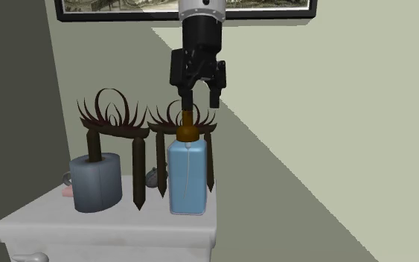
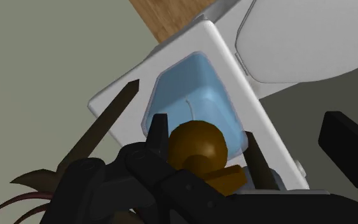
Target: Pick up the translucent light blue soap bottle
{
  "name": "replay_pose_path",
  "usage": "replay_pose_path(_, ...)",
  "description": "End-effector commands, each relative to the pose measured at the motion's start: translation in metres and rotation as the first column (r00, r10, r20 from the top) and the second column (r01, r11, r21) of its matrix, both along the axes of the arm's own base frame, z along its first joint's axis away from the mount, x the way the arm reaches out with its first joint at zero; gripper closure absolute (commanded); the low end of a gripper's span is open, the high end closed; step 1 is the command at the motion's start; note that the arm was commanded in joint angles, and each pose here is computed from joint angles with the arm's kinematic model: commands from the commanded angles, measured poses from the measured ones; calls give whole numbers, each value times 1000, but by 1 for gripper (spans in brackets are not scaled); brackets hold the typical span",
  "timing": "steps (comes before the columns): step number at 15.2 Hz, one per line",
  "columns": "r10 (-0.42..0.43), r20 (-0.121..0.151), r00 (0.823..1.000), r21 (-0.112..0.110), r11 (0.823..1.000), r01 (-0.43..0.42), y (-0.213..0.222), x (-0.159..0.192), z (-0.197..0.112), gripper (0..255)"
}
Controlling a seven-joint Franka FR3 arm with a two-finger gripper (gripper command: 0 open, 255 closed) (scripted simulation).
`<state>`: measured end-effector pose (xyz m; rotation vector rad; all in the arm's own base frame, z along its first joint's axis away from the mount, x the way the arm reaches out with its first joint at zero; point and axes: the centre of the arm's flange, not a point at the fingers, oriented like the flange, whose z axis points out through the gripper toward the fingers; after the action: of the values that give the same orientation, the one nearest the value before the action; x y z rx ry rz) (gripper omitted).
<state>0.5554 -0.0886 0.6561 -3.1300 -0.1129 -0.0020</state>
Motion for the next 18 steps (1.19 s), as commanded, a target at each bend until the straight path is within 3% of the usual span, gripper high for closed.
replay_pose_path(1, 4, 0, 1000, -2, 1000, -4, -3, 25, 5, 0)
replay_pose_path(4, 8, -1, 1000, -5, 1000, -8, -9, 55, 10, 0)
replay_pose_path(13, 8, -1, 1000, -5, 1000, -8, -9, 55, -30, 0)
replay_pose_path(14, 8, -1, 1000, -5, 1000, -8, -10, 54, -29, 255)
replay_pose_path(18, 8, -1, 1000, -5, 1000, -8, -9, 54, -29, 255)
